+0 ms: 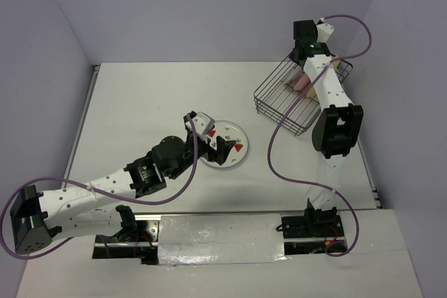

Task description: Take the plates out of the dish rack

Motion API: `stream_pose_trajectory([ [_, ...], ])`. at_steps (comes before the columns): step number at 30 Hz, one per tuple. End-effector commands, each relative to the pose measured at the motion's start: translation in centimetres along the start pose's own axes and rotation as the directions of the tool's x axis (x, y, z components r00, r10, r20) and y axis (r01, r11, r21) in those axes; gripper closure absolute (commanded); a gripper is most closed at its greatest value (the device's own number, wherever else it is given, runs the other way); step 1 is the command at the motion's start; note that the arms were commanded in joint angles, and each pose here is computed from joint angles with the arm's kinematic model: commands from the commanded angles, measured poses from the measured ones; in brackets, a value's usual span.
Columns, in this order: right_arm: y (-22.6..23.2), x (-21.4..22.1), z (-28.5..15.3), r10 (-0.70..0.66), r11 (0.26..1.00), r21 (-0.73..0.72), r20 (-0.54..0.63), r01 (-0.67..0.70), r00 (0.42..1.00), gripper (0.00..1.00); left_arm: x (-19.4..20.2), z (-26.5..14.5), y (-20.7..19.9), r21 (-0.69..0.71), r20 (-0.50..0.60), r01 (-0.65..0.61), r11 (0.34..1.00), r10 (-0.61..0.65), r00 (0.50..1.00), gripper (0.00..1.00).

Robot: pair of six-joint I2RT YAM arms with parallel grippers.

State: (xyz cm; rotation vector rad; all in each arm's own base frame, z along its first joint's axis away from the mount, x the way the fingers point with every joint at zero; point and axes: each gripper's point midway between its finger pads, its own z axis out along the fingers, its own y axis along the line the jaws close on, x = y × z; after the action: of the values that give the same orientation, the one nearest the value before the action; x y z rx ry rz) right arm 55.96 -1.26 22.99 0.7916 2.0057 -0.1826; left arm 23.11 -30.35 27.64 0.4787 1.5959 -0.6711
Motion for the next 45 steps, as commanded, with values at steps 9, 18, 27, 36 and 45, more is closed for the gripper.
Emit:
stream_pose_trajectory([
  [9, 0.0, -0.7, 1.3, 0.039, 0.999, 0.004, 0.033, -0.039, 0.999, 0.5, -1.2, 0.5, 0.8, -0.061, 0.039, 0.002, 0.998, 0.0, 0.999, 0.05],
  [18, -0.2, 0.0, 3.4, 0.053, 0.998, 0.027, 0.014, -0.053, 0.998, 0.49, -1.5, 0.0, 1.2, -0.082, 0.052, 0.02, 0.996, -0.016, 0.999, 0.05],
  [27, 0.0, 0.0, 5.8, 0.064, 0.998, 0.024, 0.0, -0.064, 0.998, 0.5, -1.2, 0.3, 1.7, -0.111, 0.037, 0.006, 0.994, -0.002, 0.999, 0.06],
  [36, 0.0, -0.1, 6.0, 0.046, 0.999, 0.009, 0.009, -0.047, 0.999, 0.65, -1.0, 0.4, 2.1, -0.138, 0.031, -0.005, 0.99, 0.009, 0.999, 0.06],
  [45, 0.0, -0.6, 5.1, 0.049, 0.999, -0.008, 0.002, -0.049, 0.999, 1.0, -1.2, 0.2, 2.3, -0.143, 0.038, -0.002, 0.99, 0.007, 0.999, 0.06],
])
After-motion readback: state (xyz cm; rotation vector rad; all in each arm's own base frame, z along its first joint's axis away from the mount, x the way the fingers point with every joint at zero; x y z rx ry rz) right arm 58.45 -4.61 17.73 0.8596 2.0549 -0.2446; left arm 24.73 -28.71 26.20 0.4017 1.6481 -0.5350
